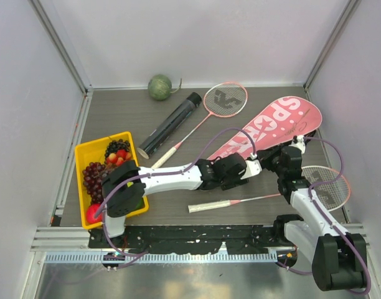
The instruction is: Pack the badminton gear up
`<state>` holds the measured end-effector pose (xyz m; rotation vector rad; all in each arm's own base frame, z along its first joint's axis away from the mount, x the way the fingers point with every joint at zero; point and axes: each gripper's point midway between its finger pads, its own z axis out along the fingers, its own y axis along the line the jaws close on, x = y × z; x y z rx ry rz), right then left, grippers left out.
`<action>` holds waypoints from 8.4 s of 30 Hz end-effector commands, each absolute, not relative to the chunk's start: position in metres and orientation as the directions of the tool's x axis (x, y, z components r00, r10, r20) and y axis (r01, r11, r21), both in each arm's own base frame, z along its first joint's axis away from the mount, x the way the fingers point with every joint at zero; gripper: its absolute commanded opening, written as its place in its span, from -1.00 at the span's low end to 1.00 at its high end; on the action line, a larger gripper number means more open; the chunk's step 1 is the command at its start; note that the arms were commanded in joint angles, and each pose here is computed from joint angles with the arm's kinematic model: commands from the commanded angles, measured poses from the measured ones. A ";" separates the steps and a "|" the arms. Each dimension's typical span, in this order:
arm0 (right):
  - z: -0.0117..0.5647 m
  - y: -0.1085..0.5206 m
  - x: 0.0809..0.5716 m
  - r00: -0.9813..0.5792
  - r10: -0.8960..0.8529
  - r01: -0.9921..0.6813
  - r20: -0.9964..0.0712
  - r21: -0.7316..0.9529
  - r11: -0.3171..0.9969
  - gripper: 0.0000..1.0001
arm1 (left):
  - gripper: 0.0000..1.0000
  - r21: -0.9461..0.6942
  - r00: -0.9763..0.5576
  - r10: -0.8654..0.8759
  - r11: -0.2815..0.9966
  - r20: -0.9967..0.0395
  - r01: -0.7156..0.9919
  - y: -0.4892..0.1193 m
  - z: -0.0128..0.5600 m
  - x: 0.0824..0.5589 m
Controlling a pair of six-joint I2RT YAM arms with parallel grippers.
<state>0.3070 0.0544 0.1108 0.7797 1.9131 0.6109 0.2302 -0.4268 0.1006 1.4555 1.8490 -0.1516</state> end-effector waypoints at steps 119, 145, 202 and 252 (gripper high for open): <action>0.071 0.091 0.265 -0.691 0.659 0.396 -0.297 0.606 0.690 -0.90 | -1.00 -0.049 -0.507 0.392 0.753 -0.768 0.657 -0.386 0.121 0.230; 0.094 0.111 0.293 -0.793 0.513 0.221 -0.328 0.630 0.745 -0.89 | -1.00 0.182 -0.336 0.544 0.690 -0.768 0.700 -0.395 0.100 0.209; 0.011 0.023 0.227 -0.460 0.809 0.800 -0.367 0.226 0.557 -0.07 | -1.00 0.251 -0.357 0.541 0.754 -0.762 0.607 -0.369 0.084 0.203; 0.070 0.037 0.230 -0.745 0.482 0.426 -0.462 0.228 0.876 -0.89 | -1.00 0.243 -0.367 0.520 0.773 -0.771 0.586 -0.395 0.099 0.214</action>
